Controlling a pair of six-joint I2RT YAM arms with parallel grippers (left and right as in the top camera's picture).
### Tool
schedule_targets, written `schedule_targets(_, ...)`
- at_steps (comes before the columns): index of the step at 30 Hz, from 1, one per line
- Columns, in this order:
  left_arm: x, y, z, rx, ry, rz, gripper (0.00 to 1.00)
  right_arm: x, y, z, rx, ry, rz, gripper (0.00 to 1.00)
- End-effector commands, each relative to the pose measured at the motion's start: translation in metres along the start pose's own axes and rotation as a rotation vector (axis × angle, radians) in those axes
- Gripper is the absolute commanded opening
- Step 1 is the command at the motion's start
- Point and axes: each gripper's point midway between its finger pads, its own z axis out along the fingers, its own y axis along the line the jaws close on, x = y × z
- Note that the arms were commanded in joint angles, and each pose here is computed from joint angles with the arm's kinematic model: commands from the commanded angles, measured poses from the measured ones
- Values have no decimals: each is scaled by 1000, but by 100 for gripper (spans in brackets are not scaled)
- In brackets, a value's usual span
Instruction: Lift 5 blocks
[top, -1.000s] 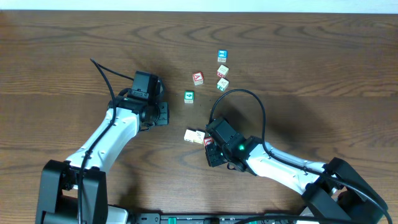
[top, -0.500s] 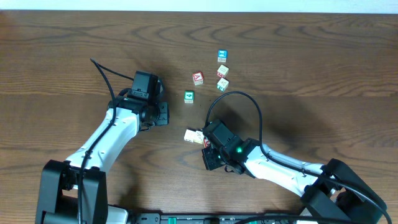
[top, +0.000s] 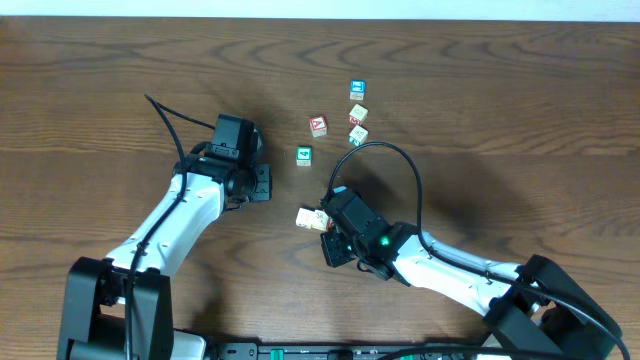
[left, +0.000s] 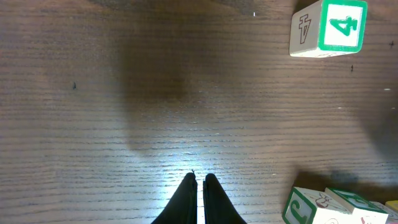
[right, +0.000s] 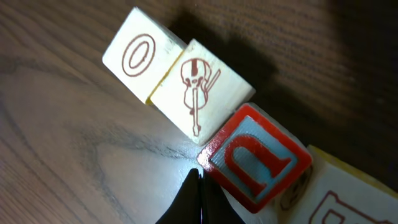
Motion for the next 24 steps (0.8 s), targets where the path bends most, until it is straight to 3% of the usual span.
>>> schedule_targets(1, -2, 1, 0, -9, 0, -13, 7, 2, -9, 5, 43, -4, -19, 1)
schedule_targets(10, -2, 1, 0, -10, 1, -13, 7, 0, -9, 5, 46, -17, -20, 1)
schedule_targets(24, -1, 1, 0, -10, 3, -13, 7, 25, -23, 3, 103, 86, -25, 1)
